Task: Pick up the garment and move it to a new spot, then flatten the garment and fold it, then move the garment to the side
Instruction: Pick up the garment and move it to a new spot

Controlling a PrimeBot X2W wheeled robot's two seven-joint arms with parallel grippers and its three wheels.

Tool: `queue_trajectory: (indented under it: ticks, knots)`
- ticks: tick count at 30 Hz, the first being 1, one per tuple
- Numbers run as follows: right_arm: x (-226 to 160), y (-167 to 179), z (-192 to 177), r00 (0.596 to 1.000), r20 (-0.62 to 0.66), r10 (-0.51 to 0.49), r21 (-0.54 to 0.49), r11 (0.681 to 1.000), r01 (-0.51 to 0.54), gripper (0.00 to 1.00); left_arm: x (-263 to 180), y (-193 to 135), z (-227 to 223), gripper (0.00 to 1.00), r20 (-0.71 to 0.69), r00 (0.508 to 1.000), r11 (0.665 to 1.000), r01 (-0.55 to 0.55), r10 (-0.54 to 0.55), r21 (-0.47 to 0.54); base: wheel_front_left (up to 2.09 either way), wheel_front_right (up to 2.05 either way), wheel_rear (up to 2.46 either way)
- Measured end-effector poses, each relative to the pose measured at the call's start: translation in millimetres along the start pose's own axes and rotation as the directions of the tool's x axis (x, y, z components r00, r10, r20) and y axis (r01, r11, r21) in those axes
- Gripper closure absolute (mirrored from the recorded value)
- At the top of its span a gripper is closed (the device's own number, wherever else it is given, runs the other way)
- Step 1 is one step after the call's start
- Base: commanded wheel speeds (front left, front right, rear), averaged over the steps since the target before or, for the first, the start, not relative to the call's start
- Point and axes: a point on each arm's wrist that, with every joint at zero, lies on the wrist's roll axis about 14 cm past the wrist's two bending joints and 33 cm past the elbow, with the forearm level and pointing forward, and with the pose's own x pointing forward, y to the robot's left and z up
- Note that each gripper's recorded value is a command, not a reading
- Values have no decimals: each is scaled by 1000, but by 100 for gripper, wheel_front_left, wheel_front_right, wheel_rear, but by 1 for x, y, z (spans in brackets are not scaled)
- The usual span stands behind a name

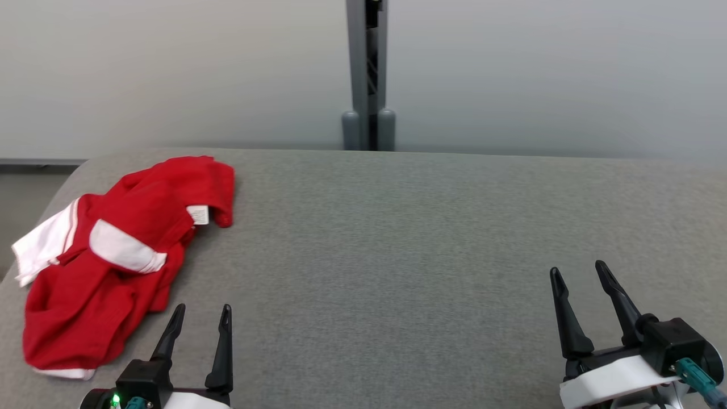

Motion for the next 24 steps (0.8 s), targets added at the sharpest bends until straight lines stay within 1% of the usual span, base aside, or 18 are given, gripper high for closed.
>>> queue_trajectory:
  ticks: [7, 15, 20, 24]
  knots:
    - [19, 37, -9, 993, -17, 114, 28, 993, -113, 0, -23, 40, 2, 0, 8, 992, 992, -125, 125, 8, 0, 0, 0]
    - [36, 80, -18, 971, -33, 239, 64, 970, -236, 0, -54, 77, 5, 0, 16, 967, 967, -254, 253, 19, 0, 0, 0]
    - [42, 105, -23, 951, -40, 306, 85, 949, -302, 0, -72, 95, 6, 0, 19, 948, 947, -319, 319, 26, 0, 0, 0]
    - [45, 114, -25, 943, -43, 331, 91, 941, -326, 0, -80, 104, 5, 0, 17, 937, 936, -350, 349, 32, 0, 0, 0]
